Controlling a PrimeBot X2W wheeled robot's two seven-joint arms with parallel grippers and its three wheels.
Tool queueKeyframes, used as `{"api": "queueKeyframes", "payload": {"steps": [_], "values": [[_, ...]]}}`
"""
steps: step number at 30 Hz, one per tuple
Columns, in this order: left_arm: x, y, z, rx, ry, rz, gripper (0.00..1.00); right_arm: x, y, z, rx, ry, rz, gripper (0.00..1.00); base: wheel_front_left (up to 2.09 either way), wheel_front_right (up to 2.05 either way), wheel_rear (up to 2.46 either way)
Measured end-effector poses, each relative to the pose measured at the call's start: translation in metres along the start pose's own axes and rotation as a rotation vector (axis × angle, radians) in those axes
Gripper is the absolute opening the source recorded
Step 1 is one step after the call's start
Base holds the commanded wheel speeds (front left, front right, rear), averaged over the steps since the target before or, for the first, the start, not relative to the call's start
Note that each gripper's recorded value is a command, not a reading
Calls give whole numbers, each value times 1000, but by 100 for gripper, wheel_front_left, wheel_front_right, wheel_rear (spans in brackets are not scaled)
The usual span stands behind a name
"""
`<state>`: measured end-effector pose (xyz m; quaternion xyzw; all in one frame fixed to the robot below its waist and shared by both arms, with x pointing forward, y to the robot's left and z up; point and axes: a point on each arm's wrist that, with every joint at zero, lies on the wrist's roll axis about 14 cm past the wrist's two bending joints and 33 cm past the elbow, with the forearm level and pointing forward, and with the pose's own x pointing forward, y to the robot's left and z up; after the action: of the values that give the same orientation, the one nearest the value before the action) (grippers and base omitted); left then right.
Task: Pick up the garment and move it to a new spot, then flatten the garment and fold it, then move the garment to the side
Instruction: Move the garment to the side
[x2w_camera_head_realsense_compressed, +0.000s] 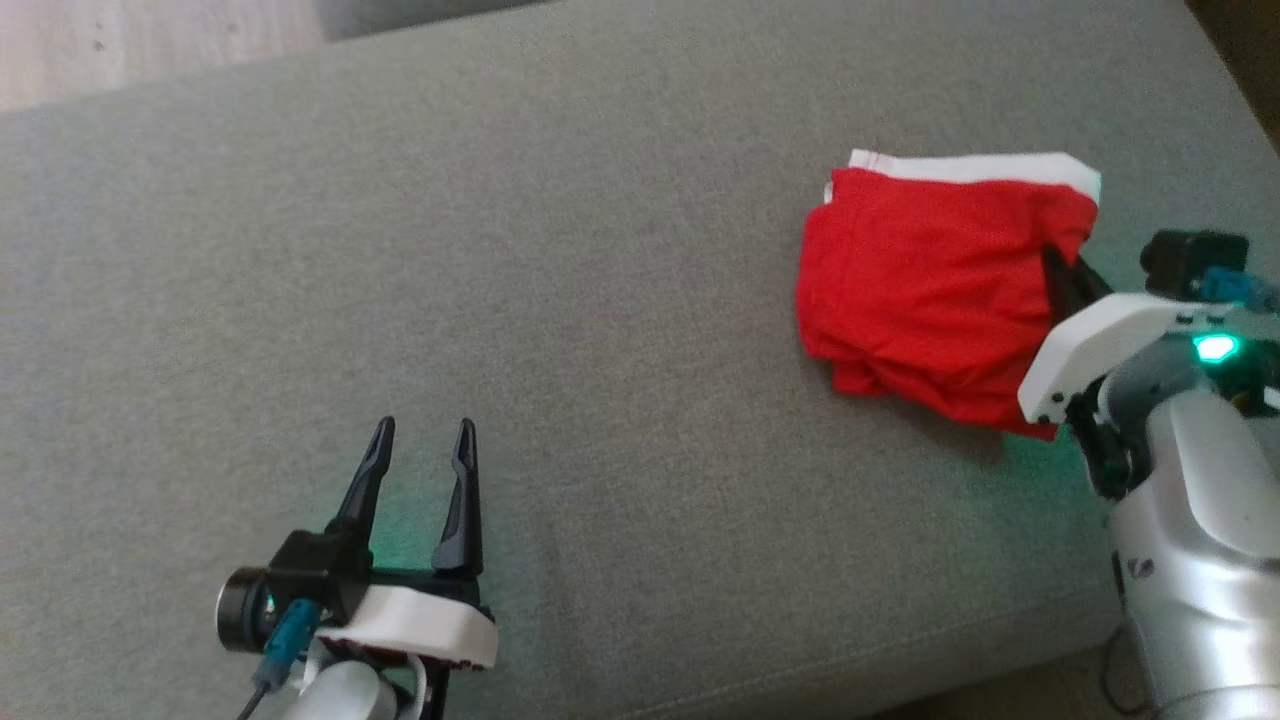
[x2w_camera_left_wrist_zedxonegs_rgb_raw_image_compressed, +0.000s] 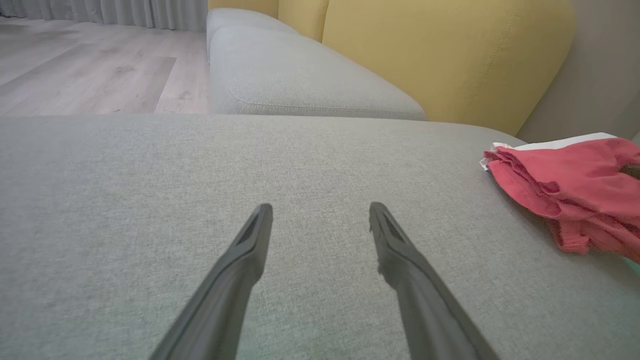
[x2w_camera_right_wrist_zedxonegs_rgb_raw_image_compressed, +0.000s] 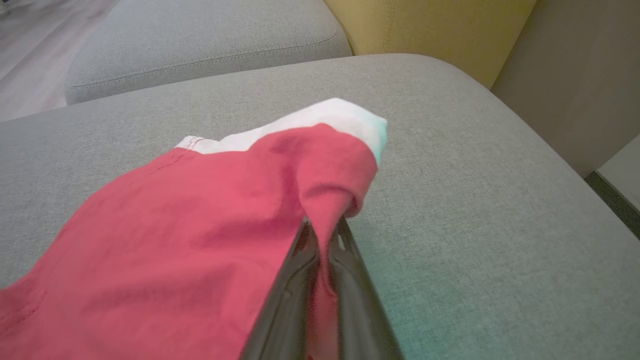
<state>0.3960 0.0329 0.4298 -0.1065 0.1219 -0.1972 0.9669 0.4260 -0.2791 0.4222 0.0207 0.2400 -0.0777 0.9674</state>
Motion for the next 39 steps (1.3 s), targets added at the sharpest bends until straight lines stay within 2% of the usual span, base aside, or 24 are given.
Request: {"api": "queueKeyframes", "payload": {"steps": [3, 9, 12, 18, 19, 20, 21, 22, 26, 31, 39], "values": [[6, 1, -10, 0, 35, -11, 100, 9, -7, 4, -10, 2, -16, 0, 0, 0, 0], [-2, 29, -9, 17, 40, 67, 100, 40, -27, 32, -126, 11, -49, 0, 0, 0, 0], [-8, 48, -9, 12, 41, 126, 100, 61, -48, 53, -194, 10, -98, 0, 0, 0, 0], [-17, 71, -18, 2, 68, 201, 100, 90, -69, 62, -253, 49, -152, 0, 0, 0, 0], [-18, 74, -19, 2, 72, 210, 100, 95, -70, 62, -274, 55, -157, 8, 0, 0, 0], [-18, 77, -20, 5, 74, 217, 100, 99, -72, 64, -294, 50, -161, 25, 0, 0, 0], [-18, 80, -20, 8, 73, 223, 100, 103, -72, 67, -312, 37, -161, 54, 0, 0, 0], [-18, 82, -20, 9, 73, 229, 100, 107, -71, 70, -334, 30, -161, 100, 0, 0, 0], [-19, 86, -20, 9, 76, 242, 100, 116, -66, 73, -346, 16, -154, 100, 0, 0, 0], [-19, 82, -14, 15, 57, 232, 100, 109, -62, 74, -353, -5, -144, 100, 0, 0, 0], [-26, 72, 8, 28, -9, 218, 100, 83, -22, 103, -297, -143, -68, 100, 0, 0, 0]]}}
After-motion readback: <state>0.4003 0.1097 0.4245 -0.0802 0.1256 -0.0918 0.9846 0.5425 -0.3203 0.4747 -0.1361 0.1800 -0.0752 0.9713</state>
